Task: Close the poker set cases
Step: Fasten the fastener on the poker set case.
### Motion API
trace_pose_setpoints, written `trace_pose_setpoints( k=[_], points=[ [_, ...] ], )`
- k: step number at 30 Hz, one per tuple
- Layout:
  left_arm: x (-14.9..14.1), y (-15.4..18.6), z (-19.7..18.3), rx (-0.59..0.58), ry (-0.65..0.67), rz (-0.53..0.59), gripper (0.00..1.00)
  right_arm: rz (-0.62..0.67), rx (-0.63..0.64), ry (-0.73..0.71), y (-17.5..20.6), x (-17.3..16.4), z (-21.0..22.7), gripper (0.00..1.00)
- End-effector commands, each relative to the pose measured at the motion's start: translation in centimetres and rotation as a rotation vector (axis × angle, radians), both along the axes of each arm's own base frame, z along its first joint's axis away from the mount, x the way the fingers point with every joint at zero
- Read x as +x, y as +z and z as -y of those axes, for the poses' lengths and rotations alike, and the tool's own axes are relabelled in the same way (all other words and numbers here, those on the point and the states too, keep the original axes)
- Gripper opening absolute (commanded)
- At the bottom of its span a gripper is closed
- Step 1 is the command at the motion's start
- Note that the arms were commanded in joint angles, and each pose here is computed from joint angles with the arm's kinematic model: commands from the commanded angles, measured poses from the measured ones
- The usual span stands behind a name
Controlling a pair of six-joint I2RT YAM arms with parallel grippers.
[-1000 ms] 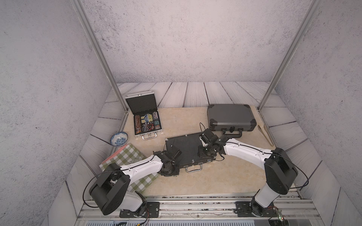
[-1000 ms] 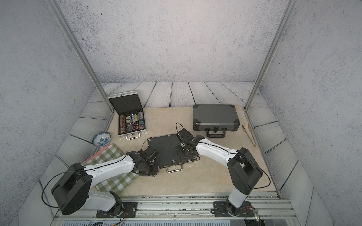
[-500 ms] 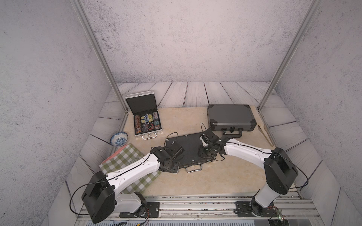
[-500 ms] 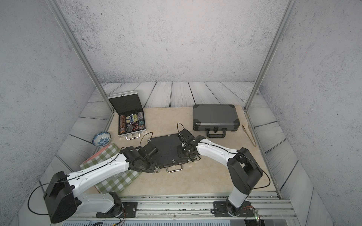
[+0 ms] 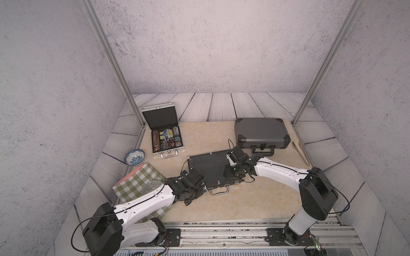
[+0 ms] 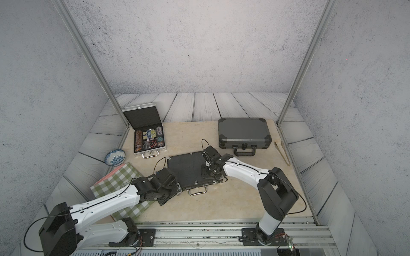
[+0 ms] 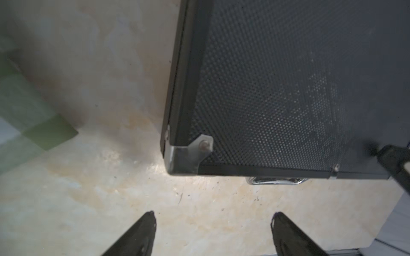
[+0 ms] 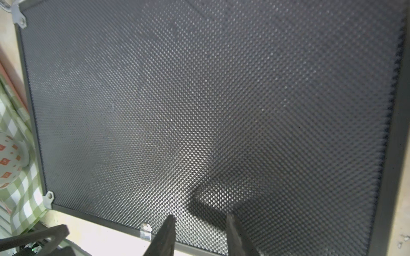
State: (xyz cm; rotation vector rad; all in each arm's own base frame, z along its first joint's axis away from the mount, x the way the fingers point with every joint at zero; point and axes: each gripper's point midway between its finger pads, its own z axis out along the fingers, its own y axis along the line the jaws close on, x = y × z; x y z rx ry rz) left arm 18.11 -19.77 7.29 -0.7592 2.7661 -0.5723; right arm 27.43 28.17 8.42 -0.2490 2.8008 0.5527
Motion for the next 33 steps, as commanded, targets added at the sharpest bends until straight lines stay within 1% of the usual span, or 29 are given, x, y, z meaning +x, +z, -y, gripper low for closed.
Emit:
trace_pose_setpoints(
  k=[1,4,7,9,10,15,19,23,28,33],
  points=[
    [1.4,0.1,0.9,-0.095,0.237,-0.012,0.87,-0.055,-0.035,-0.002,-1.7,-1.3,1.1,0.4],
    [1.9,-0.4,1.0,-0.12,0.335,-0.024,0.88,-0.061,-0.04,0.005,-1.9,-1.5,1.3,0.4],
    [1.9,-1.0,0.4,-0.086,0.404,-0.047,0.91,-0.059,-0.043,0.006,-1.9,-1.6,1.5,0.4],
    [1.8,-1.5,0.3,-0.075,0.435,-0.066,0.95,-0.059,-0.043,0.008,-2.0,-1.6,1.7,0.4],
    [1.8,-1.6,0.3,-0.073,0.447,-0.067,0.98,-0.059,-0.044,0.007,-2.0,-1.6,1.8,0.4],
    [2.3,-2.2,0.5,-0.081,0.495,-0.06,0.99,-0.062,-0.042,0.007,-2.2,-1.6,2.1,0.4],
    [2.2,-2.5,1.3,-0.103,0.504,-0.097,0.99,-0.068,-0.041,0.012,-2.4,-1.6,2.2,0.4],
    [1.5,-2.8,1.1,-0.099,0.525,-0.133,0.99,-0.067,-0.042,0.012,-2.3,-1.6,2.3,0.4],
    [2.0,-2.6,0.7,-0.073,0.54,-0.106,0.99,-0.069,-0.04,0.011,-2.5,-1.6,2.4,0.4],
    [2.7,-3.2,0.5,-0.058,0.555,-0.072,0.99,-0.078,-0.041,0.012,-2.7,-1.7,2.5,0.4]
  ],
)
